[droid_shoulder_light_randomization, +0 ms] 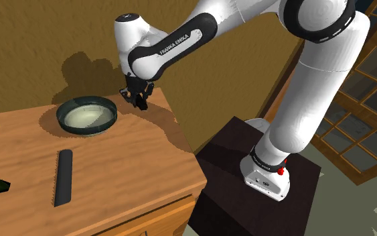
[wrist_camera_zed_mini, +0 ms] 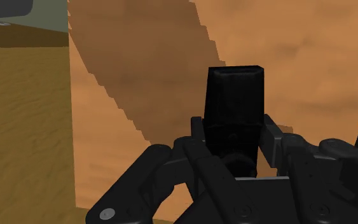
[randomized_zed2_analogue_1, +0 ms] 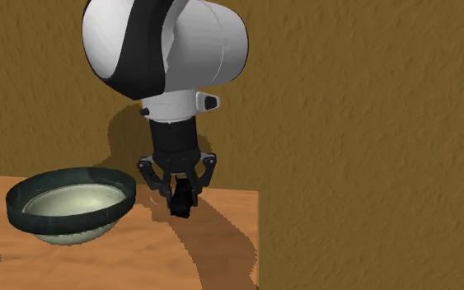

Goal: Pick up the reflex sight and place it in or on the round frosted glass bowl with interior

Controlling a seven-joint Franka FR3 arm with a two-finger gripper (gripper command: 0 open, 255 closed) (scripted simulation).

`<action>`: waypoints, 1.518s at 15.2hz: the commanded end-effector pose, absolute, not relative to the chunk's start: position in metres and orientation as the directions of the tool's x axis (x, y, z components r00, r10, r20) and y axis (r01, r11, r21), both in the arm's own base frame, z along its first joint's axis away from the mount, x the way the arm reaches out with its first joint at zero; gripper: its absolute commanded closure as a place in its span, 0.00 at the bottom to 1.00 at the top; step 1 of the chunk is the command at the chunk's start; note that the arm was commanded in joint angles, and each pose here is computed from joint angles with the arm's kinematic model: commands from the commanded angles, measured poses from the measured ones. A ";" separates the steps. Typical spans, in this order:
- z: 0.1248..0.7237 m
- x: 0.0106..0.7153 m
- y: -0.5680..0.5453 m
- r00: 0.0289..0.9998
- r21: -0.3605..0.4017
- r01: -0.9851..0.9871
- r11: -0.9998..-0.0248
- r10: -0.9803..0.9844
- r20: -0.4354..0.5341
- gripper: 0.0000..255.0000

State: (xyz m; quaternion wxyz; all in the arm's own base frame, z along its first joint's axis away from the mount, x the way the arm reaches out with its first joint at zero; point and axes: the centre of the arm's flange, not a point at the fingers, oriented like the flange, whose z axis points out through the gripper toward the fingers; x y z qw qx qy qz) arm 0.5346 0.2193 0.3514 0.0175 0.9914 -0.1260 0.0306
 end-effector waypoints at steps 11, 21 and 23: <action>0.415 0.535 0.219 0.966 0.027 -0.251 -0.968 -0.249 0.065 1.00; 0.466 0.535 0.219 0.966 0.027 -0.251 -0.968 -0.249 0.065 1.00; 0.464 0.544 0.244 0.966 0.027 -0.251 -0.968 -0.249 0.065 1.00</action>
